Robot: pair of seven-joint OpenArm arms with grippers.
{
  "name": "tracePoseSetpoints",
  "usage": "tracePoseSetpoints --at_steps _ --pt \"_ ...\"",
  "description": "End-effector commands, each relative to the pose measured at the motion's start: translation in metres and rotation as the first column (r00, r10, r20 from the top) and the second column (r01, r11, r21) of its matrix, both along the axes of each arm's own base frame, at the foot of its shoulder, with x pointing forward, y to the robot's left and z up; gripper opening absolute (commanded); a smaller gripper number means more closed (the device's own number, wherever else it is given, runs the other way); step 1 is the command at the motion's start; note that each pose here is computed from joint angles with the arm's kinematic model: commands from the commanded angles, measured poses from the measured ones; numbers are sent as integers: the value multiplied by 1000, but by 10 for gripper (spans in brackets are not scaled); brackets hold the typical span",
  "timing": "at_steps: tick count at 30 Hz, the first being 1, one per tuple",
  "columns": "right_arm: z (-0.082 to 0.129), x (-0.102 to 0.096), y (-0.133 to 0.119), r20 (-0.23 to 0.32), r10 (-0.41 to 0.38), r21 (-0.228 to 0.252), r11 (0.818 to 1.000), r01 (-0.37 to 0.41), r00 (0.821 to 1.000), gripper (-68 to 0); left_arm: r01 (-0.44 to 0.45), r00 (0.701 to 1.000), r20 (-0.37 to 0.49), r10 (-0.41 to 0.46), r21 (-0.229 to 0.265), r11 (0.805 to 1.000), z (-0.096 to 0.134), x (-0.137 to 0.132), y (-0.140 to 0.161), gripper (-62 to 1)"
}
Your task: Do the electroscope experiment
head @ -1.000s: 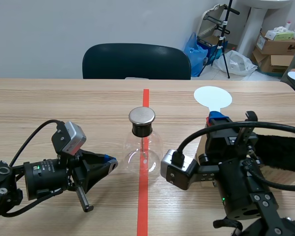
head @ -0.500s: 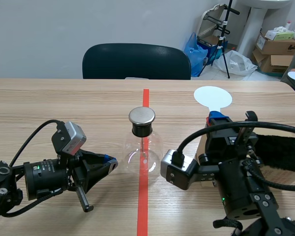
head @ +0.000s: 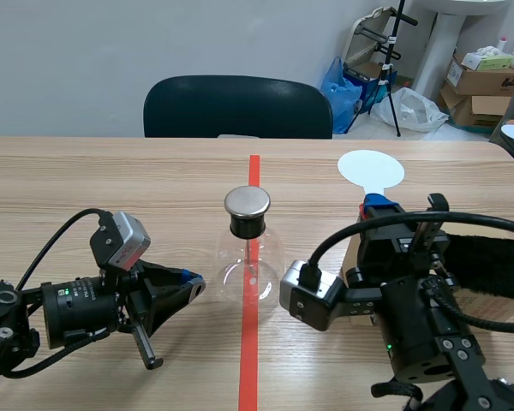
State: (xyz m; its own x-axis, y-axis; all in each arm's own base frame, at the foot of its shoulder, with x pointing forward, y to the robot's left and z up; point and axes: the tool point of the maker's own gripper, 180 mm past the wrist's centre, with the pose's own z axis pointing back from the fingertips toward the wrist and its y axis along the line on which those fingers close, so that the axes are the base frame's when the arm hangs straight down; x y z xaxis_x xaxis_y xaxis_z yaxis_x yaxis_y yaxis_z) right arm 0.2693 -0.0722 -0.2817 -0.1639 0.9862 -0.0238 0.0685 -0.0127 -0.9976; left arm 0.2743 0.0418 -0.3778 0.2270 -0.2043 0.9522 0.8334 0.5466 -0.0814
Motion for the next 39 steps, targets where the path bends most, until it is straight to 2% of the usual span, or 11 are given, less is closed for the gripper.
tracePoseSetpoints --at_steps 1,6,12,19,21,23,28,35,39 --pt "8 4 -3 32 -2 -3 1000 2 999 -665 1 1000 29 0 -34 999 13 5 -3 -578" --pt "8 4 -4 32 -4 10 1000 4 999 -665 1 1000 29 0 -33 999 13 5 -3 -578" --pt "1 -1 -16 2 -15 8 1000 15 1000 -665 1 1000 29 0 -33 999 13 5 -3 -578" --pt "1 -14 -39 19 -27 22 999 27 999 -665 0 1000 29 1 -35 999 13 5 -3 -578" --pt "6 -19 -46 51 -26 35 999 24 998 -665 1 1000 31 0 -33 999 14 5 -2 -578" --pt "6 -24 -52 54 -22 22 1000 20 998 -665 9 999 37 -8 -40 999 17 3 2 -578" --pt "2 -33 -72 37 -37 -2 999 37 999 -665 58 997 67 -49 -132 990 46 -26 20 -578" --pt "1 -45 -94 25 -58 -8 998 58 998 -665 124 990 86 -108 -212 969 96 -75 45 -578" --pt "2 -52 -105 25 -60 -7 998 60 998 -665 119 987 135 -89 -234 965 124 -89 55 -578"
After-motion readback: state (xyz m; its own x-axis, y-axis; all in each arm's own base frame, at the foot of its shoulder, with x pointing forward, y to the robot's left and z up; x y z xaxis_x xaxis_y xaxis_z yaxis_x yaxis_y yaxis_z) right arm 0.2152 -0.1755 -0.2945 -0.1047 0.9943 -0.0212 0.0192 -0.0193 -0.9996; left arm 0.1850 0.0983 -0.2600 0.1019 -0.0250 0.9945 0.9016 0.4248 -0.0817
